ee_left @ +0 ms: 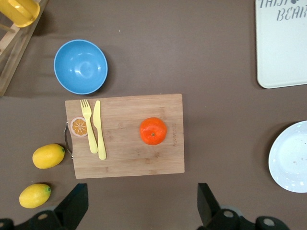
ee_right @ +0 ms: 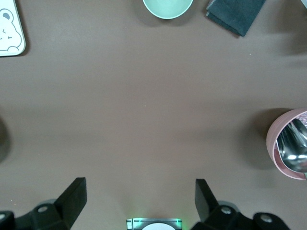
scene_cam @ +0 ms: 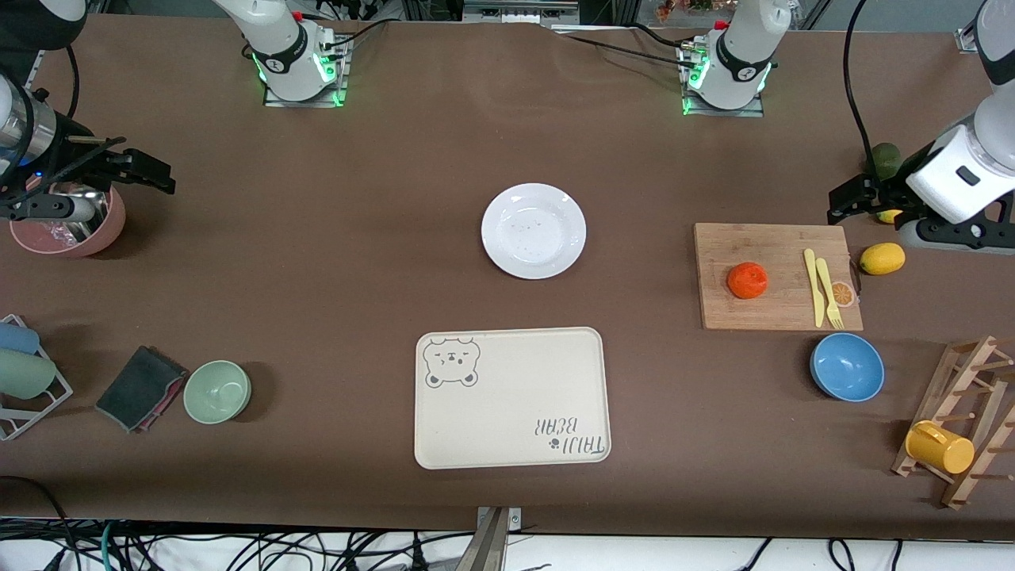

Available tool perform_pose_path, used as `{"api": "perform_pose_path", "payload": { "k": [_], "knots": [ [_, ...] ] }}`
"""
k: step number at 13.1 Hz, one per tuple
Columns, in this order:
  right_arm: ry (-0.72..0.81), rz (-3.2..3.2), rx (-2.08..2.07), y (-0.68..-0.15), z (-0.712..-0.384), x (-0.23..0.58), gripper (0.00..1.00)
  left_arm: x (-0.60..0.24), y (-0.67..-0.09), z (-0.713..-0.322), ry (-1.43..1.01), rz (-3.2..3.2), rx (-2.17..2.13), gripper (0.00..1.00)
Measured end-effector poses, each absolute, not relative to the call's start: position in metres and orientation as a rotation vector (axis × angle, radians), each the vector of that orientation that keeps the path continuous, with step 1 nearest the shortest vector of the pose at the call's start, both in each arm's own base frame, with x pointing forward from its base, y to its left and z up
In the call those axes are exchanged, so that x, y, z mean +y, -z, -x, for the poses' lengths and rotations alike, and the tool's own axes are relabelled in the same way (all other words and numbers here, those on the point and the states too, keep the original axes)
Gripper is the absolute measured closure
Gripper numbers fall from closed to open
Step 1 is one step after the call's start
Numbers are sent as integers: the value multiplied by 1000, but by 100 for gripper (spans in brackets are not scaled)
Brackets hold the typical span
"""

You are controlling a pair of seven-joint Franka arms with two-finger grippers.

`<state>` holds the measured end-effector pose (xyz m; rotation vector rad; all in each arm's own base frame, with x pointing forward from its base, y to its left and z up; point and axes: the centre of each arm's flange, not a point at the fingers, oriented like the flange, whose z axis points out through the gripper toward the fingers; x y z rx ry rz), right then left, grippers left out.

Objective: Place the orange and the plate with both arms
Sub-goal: 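Move the left gripper over the orange on the cutting board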

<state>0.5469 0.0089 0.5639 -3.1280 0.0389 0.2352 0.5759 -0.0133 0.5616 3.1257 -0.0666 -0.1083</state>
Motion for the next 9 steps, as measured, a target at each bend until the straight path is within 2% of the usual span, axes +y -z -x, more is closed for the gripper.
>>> {"api": "perform_pose_path", "payload": {
  "k": [3,9],
  "knots": [
    [-235,3128,39,-564,-547,9,0,-10,-540,-590,83,-3130,-57,0],
    [-236,3128,39,-564,-547,9,0,-11,-508,-591,178,-3129,-59,0]
  ]
}}
